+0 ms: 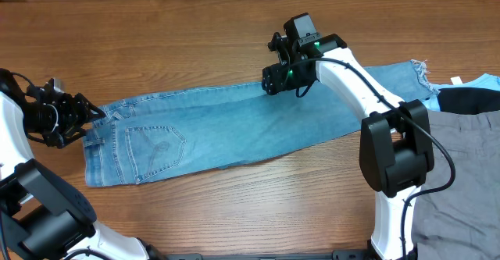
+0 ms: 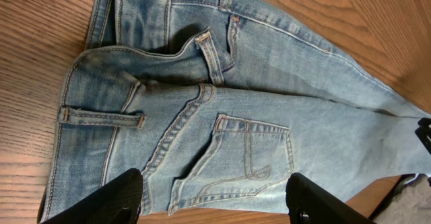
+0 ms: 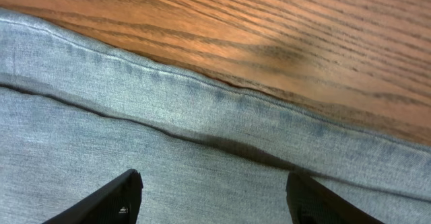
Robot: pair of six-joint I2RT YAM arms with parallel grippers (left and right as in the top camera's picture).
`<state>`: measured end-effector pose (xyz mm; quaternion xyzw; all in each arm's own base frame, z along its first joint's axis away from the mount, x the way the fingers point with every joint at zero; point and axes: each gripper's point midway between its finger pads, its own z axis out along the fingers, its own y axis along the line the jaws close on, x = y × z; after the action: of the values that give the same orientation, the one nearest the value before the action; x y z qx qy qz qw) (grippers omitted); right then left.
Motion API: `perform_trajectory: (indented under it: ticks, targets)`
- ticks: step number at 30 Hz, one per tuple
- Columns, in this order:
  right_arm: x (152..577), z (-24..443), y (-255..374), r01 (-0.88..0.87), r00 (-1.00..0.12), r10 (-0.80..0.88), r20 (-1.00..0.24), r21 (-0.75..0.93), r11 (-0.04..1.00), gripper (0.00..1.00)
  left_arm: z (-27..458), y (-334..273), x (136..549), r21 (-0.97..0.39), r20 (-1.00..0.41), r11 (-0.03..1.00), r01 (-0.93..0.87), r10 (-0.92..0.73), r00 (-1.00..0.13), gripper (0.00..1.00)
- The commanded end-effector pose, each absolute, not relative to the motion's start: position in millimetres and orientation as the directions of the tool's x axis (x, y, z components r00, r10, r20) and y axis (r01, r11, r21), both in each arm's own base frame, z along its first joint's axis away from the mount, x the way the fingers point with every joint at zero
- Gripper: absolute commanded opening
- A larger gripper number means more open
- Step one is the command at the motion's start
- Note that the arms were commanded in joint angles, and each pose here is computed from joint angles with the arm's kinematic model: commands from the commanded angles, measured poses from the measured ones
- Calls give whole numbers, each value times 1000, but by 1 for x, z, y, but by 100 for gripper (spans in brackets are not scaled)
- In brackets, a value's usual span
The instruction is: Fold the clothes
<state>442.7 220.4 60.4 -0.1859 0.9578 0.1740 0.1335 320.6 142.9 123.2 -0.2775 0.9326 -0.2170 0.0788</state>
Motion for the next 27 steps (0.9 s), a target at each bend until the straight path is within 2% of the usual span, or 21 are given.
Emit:
perform_trajectory:
  ticks: [1,8,13,17,21,25,27]
  targets:
    - [438,49,221,-427,-890,-343,-300,288,857,70,138,143,325,-442,-82,779,-445,-529,-845,71]
    - [426,20,218,-358,-931,-309,-196,307,882,67,138,143,325,-442,-82,779,-445,-529,-845,71]
    - [426,4,219,-356,-932,-314,-179,300,885,63,138,142,324,-442,-76,778,-447,-529,-845,71]
    - [424,-2,220,-357,-933,-319,-169,300,885,49,138,142,323,-443,-71,776,-449,-530,-845,71]
    - [424,-3,218,-356,-933,-319,-167,289,889,49,138,142,323,-443,-71,776,-449,-530,-845,71]
    - [421,-4,216,-352,-935,-321,-150,282,892,38,138,142,323,-443,-71,776,-449,-530,-845,71]
    - [420,-4,217,-352,-935,-323,-146,282,892,37,138,142,323,-443,-71,776,-449,-530,-845,71]
